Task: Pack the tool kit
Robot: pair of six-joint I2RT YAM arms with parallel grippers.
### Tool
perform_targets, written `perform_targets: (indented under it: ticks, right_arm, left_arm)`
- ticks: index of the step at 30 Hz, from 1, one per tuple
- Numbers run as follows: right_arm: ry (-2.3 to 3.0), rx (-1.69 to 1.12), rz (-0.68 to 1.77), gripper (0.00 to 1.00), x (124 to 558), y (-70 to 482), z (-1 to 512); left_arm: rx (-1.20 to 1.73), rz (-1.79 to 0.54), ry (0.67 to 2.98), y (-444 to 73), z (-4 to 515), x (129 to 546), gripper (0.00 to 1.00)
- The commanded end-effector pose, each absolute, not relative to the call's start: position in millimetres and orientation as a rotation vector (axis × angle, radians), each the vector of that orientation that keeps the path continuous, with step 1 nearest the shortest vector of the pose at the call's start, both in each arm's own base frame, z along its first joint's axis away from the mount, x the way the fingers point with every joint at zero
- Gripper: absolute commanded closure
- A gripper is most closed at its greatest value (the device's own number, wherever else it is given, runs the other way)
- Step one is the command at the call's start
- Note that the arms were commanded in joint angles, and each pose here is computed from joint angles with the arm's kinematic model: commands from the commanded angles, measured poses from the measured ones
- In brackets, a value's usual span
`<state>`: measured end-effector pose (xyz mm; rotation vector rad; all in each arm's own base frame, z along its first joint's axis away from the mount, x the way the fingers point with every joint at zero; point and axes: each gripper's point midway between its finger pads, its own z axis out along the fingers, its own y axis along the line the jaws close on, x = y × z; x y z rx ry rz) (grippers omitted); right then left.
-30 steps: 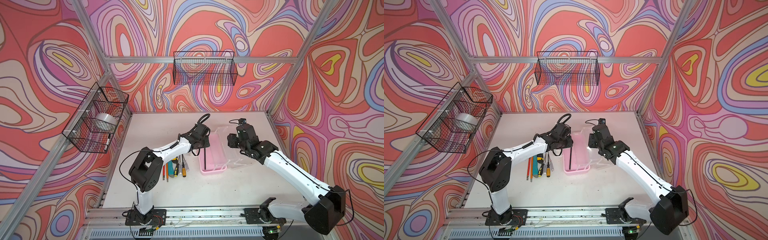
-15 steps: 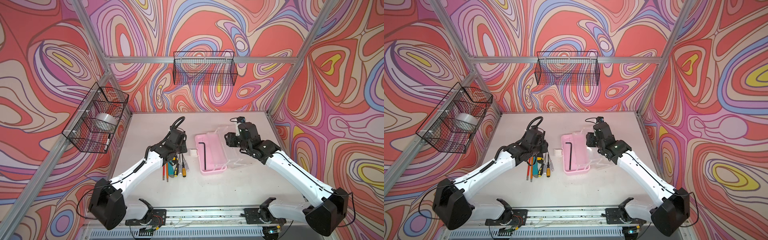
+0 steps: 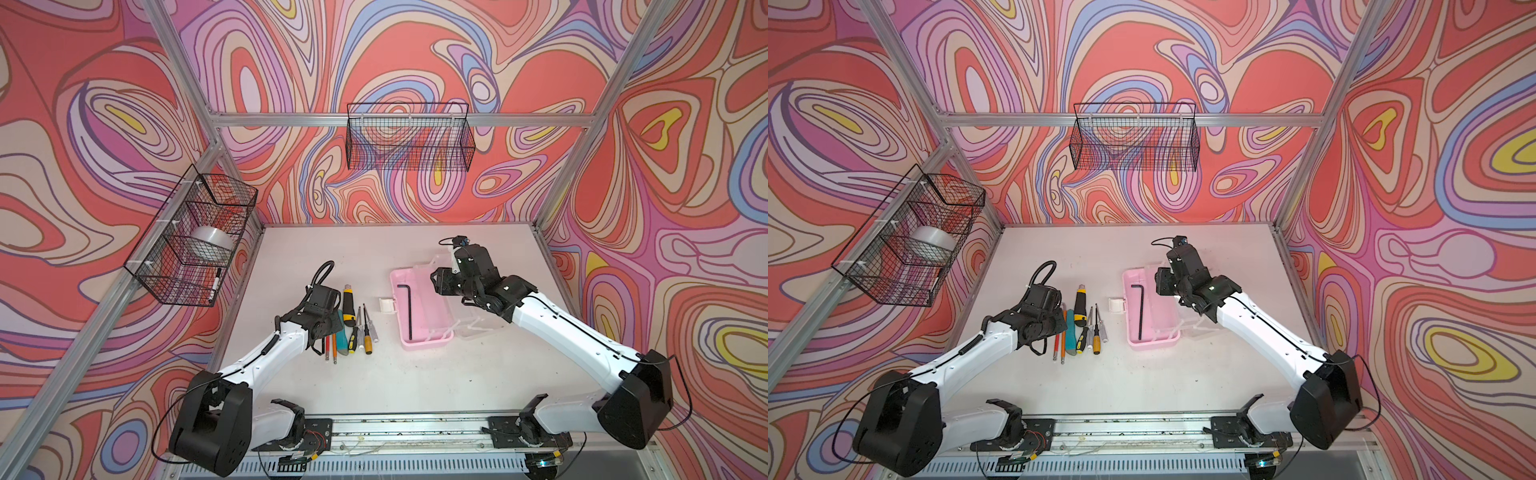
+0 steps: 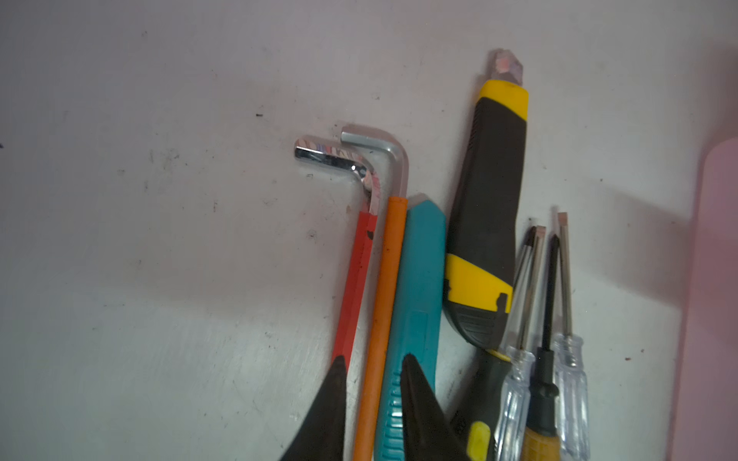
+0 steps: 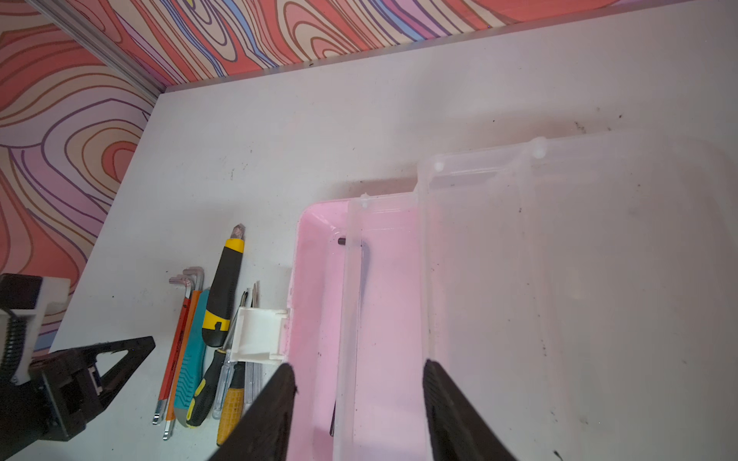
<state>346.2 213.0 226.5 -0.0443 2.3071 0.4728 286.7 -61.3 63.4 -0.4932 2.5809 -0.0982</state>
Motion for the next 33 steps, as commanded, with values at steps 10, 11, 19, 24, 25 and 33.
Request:
perform_targets:
  ticks: [10, 11, 19, 24, 25, 33]
  right_arm:
    - [2.298, -0.026, 0.498, 0.46, 352, 221, 227]
    - [2.298, -0.029, 0.503, 0.46, 352, 222, 228]
    - [2.304, -0.142, 0.557, 0.48, 344, 255, 232]
    - [2.326, -0.212, 0.636, 0.49, 332, 293, 223]
    - [2.337, -0.223, 0.658, 0.49, 329, 300, 219]
    - [2.388, -0.297, 0.877, 0.49, 300, 354, 195]
  left_arm:
    - [-0.519, -0.064, 2.619, -50, 37, 298, 0.79]
    - [-0.522, -0.060, 2.625, -49, 36, 297, 0.80]
    - [-0.521, -0.043, 2.626, -46, 33, 301, 0.81]
    - [-0.516, -0.036, 2.639, -47, 27, 303, 0.82]
    - [-0.516, -0.035, 2.640, -47, 26, 304, 0.82]
    - [-0.520, -0.028, 2.656, -48, 23, 307, 0.83]
